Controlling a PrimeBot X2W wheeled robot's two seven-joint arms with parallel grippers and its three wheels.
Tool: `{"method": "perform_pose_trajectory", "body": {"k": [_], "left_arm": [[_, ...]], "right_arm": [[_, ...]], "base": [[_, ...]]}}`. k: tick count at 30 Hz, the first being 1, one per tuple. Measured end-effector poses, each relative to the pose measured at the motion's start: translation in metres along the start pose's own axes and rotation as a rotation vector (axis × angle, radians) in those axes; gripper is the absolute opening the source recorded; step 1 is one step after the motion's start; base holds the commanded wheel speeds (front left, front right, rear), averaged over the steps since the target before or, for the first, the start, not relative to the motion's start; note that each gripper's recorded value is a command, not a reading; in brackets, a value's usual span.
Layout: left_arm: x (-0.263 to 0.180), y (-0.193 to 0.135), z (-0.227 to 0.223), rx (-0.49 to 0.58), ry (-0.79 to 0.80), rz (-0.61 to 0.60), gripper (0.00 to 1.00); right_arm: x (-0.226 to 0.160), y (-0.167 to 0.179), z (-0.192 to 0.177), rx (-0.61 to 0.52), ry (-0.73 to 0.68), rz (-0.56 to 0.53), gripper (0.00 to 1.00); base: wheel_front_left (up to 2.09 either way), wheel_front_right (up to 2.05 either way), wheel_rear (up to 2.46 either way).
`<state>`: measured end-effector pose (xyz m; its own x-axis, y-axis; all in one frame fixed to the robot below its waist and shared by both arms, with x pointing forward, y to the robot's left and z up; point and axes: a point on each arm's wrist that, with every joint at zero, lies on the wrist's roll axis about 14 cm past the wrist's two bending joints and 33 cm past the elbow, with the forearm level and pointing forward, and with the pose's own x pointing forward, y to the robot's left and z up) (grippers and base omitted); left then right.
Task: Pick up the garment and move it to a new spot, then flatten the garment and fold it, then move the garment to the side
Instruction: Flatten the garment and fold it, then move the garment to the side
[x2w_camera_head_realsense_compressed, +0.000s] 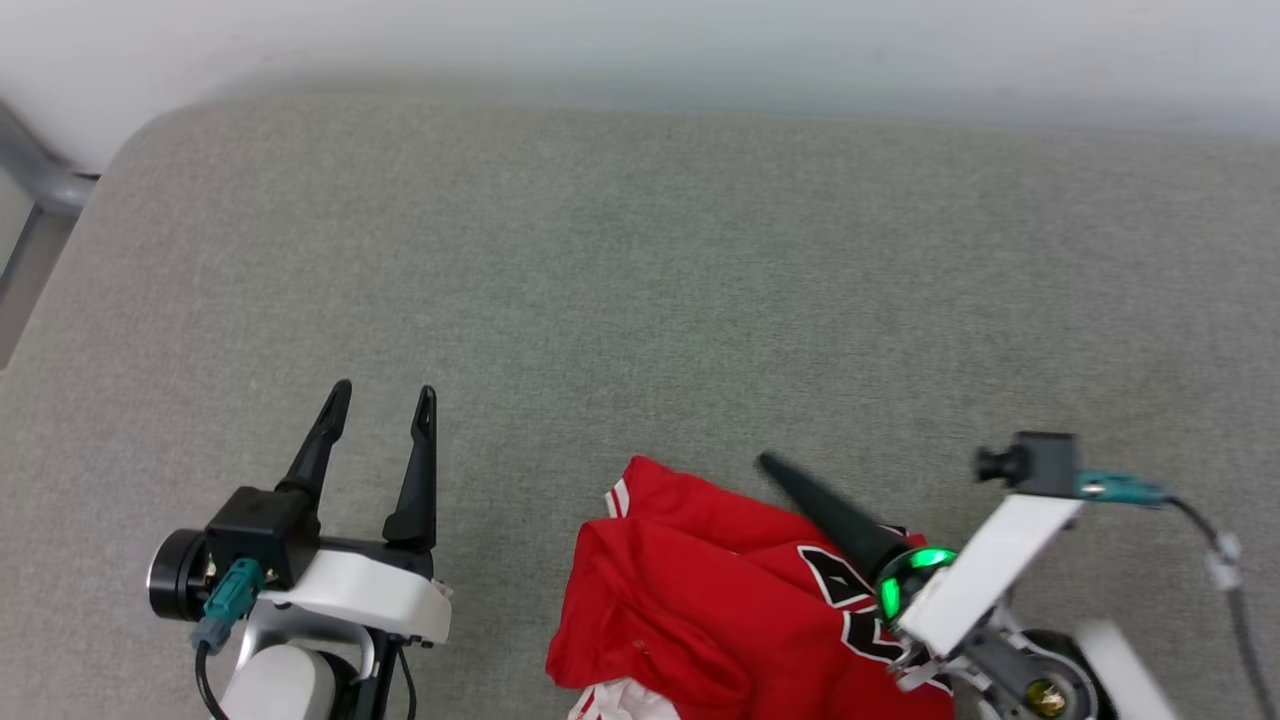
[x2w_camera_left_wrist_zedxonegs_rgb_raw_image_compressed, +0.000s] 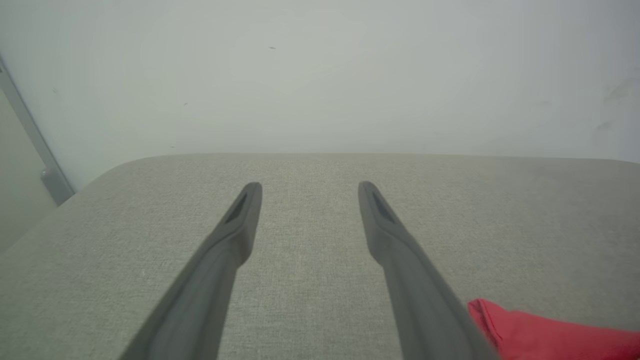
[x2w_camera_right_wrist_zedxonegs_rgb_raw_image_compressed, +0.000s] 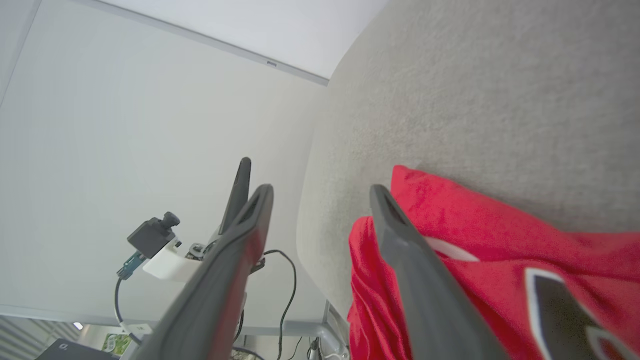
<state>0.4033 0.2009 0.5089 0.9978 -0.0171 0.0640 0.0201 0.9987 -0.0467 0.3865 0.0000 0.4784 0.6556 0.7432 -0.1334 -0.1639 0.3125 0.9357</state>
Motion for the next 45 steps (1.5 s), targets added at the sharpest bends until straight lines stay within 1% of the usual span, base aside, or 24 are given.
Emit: {"method": "perform_pose_trajectory", "body": {"k": [3, 6, 7, 10, 13, 16, 18, 21, 26, 33, 38, 45], "left_arm": [[-0.002, -0.004, 0.0, 0.003, 0.0, -0.012, 1.0], [-0.001, -0.009, 0.004, 0.005, -0.012, -0.024, 1.0], [-0.001, -0.01, 0.004, 0.007, -0.012, -0.027, 1.0], [-0.002, -0.013, 0.004, 0.009, -0.012, -0.033, 1.0], [-0.001, -0.015, 0.008, 0.016, -0.023, -0.039, 1.0], [-0.002, -0.018, 0.01, 0.02, -0.026, -0.045, 1.0], [-0.004, -0.019, 0.01, 0.023, -0.026, -0.045, 1.0], [-0.006, -0.02, 0.014, 0.03, -0.036, -0.052, 1.0], [-0.015, -0.022, 0.014, 0.034, -0.033, -0.055, 1.0], [-0.03, -0.016, 0.016, 0.042, -0.028, -0.022, 1.0], [-0.038, -0.007, 0.016, 0.052, -0.025, 0.005, 1.0], [-0.043, -0.008, 0.017, 0.051, -0.02, 0.015, 1.0]], "right_arm": [[-0.015, -0.003, 0.038, -0.132, -0.173, -0.047, 1.0], [-0.036, -0.007, 0.071, -0.298, -0.309, -0.115, 1.0], [-0.045, -0.01, 0.082, -0.369, -0.351, -0.148, 1.0], [-0.075, -0.012, 0.116, -0.537, -0.482, -0.239, 1.0], [-0.108, -0.008, 0.145, -0.697, -0.603, -0.33, 1.0], [-0.138, 0.004, 0.16, -0.854, -0.697, -0.408, 1.0], [-0.149, 0.015, 0.162, -0.921, -0.746, -0.431, 1.0], [-0.162, 0.027, 0.155, -1.003, -0.767, -0.461, 1.0], [-0.179, 0.028, 0.137, -1.039, -0.766, -0.5, 1.0], [-0.185, 0.022, 0.105, -1.033, -0.713, -0.509, 1.0], [-0.188, 0.022, 0.097, -1.042, -0.701, -0.516, 1.0], [-0.195, 0.025, 0.1, -1.05, -0.716, -0.532, 1.0]], "base": [[0.0, 0.0, 0.0], [0.0, 0.0, 0.0], [0.0, 0.0, 0.0], [0.0, 0.0, 0.0], [0.0, 0.0, 0.0], [0.0, 0.0, 0.0], [0.0, 0.0, 0.0], [0.0, 0.0, 0.0], [0.0, 0.0, 0.0], [0.0, 0.0, 0.0], [0.0, 0.0, 0.0], [0.0, 0.0, 0.0]]}}
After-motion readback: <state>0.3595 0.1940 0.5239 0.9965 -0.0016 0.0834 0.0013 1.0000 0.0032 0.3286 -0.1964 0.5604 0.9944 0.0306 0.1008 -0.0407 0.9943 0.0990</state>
